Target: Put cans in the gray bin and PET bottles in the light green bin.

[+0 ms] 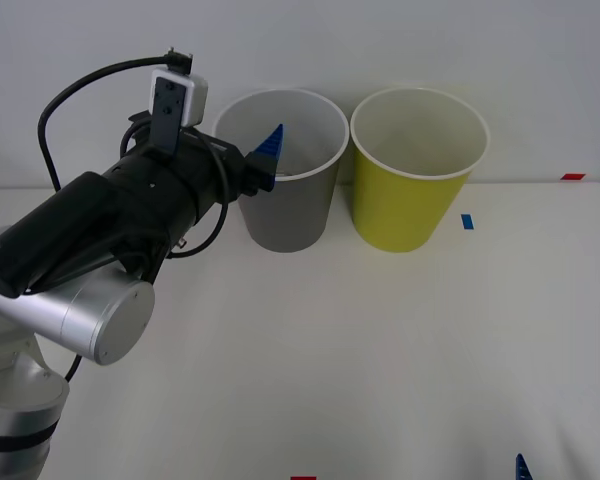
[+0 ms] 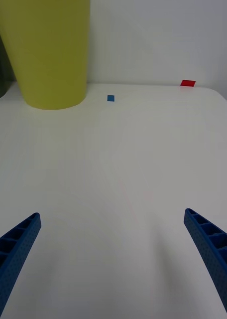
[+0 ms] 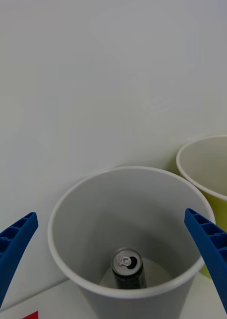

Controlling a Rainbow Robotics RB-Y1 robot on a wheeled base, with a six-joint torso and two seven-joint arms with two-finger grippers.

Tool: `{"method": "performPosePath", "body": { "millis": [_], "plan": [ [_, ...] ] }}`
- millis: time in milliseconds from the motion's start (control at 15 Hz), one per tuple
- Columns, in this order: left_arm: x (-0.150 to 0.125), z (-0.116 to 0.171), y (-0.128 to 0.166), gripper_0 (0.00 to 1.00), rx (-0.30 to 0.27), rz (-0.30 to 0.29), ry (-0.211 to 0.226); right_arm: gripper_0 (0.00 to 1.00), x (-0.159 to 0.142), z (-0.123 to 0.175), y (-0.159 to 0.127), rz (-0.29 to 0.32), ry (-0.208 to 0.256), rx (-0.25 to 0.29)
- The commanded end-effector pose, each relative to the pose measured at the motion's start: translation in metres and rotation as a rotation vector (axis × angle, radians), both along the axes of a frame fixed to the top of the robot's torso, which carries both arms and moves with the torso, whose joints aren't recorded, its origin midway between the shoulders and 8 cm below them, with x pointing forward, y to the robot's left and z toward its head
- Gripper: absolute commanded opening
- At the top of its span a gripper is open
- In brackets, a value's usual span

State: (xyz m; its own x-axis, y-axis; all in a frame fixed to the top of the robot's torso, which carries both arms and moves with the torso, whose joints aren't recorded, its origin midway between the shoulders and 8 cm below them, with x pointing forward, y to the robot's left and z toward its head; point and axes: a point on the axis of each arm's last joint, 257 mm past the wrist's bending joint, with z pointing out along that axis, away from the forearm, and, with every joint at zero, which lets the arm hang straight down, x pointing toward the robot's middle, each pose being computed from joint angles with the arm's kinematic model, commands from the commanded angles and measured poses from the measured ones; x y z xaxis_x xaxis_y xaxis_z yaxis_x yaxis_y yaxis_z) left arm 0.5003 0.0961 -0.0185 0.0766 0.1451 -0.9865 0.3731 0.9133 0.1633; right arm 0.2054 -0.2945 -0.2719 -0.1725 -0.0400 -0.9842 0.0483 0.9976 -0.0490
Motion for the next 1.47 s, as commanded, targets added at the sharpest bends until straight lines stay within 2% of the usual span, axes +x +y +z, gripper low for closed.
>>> {"method": "performPosePath", "body": {
  "millis": [67, 200, 467, 667, 867, 933, 1133, 1200, 1333, 1467],
  "plan": [
    [-0.047, -0.029, 0.019, 1.0, 0.028, 0.007, 0.044, 1.0, 0.0, 0.0, 0.0, 0.0, 0.0, 0.0],
    [-0.067, -0.046, 0.03, 1.0, 0.041, 0.016, 0.082, 1.0, 0.0, 0.0, 0.0, 0.0, 0.0, 0.0],
    [-0.09, -0.08, 0.044, 1.0, 0.075, 0.029, 0.16, 1.0, 0.0, 0.0, 0.0, 0.0, 0.0, 0.0],
    [-0.103, -0.098, 0.052, 1.0, 0.024, 0.058, 0.198, 1.0, 0.0, 0.0, 0.0, 0.0, 0.0, 0.0],
    [-0.115, -0.113, 0.06, 1.0, -0.011, 0.083, 0.212, 1.0, 0.0, 0.0, 0.0, 0.0, 0.0, 0.0],
    [-0.119, -0.116, 0.064, 1.0, -0.016, 0.087, 0.204, 1.0, 0.0, 0.0, 0.0, 0.0, 0.0, 0.0],
    [-0.125, -0.142, 0.072, 1.0, -0.07, 0.098, 0.135, 1.0, 0.0, 0.0, 0.0, 0.0, 0.0, 0.0],
    [-0.127, -0.155, 0.076, 1.0, -0.074, 0.107, 0.137, 1.0, 0.0, 0.0, 0.0, 0.0, 0.0, 0.0],
    [-0.136, -0.178, 0.085, 1.0, -0.044, 0.125, 0.181, 1.0, 0.0, 0.0, 0.0, 0.0, 0.0, 0.0],
    [-0.154, -0.193, 0.094, 1.0, -0.024, 0.137, 0.204, 1.0, 0.0, 0.0, 0.0, 0.0, 0.0, 0.0]
  ]
}}
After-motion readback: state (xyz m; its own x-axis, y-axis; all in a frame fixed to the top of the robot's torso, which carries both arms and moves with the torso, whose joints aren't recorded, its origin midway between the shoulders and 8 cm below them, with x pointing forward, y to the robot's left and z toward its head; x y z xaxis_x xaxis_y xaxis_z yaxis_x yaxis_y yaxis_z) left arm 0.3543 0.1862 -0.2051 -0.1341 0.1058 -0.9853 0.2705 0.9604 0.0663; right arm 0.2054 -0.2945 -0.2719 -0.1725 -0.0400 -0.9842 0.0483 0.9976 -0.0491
